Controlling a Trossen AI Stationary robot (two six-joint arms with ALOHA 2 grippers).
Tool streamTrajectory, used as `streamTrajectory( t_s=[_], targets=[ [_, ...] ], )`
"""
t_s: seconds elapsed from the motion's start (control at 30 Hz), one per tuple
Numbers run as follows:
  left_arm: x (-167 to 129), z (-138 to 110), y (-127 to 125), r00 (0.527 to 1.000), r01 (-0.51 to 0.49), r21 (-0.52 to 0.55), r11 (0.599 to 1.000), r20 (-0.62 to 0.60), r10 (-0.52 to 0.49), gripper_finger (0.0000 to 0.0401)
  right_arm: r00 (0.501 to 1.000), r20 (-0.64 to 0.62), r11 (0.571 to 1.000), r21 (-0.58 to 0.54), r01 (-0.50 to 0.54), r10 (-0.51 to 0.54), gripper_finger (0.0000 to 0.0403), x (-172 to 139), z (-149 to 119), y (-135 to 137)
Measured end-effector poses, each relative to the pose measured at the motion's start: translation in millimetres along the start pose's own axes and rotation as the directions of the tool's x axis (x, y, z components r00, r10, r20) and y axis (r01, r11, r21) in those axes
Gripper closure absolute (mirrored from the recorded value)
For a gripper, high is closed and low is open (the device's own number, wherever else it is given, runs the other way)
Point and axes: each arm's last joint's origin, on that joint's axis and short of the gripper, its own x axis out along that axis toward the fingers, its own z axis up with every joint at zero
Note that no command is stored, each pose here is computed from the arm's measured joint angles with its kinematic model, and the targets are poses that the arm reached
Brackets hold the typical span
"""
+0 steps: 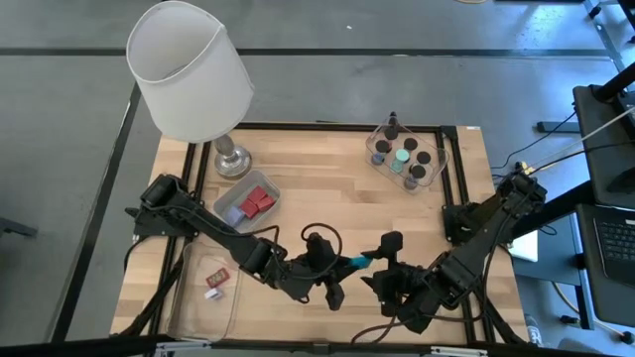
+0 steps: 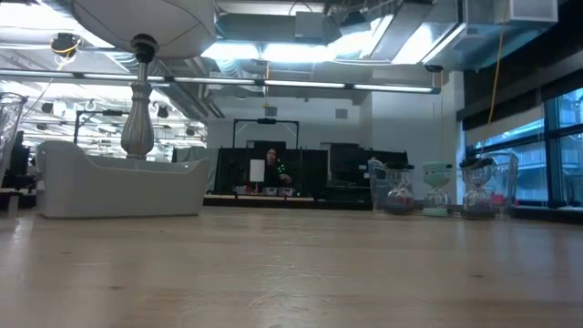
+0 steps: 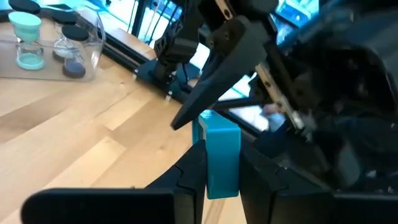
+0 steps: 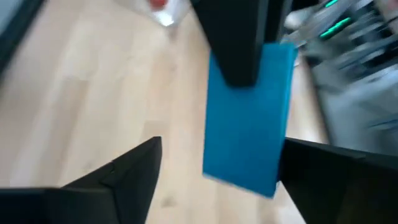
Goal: Pick & Place Office items
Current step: Put the blue digital timer into the bottom transparent bin
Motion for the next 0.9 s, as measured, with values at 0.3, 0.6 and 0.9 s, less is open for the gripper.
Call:
streamTrajectory(
  t_s=[0.3, 0.6, 0.9],
  targets=[
    [4, 7, 29, 0.980, -0.145, 0.001, 0.989, -0.140, 0.143, 0.0337, 0.985, -0.125, 0.977, 0.190, -0.094, 0.119, 0.0095, -28, -14, -29],
    [-46, 37, 60, 0.841, -0.292, -0.136, 0.947, -0.507, 0.187, 0.0337, 0.977, -0.202, 0.952, 0.306, 0.003, 0.062, 0.0122, -47, -29, -57],
    [-133, 3, 52, 0.487, -0.634, -0.117, 0.765, -0.829, 0.276, 0.0331, 0.981, -0.196, 0.965, 0.258, 0.051, 0.001, 0.0136, -46, -30, -58]
  ],
)
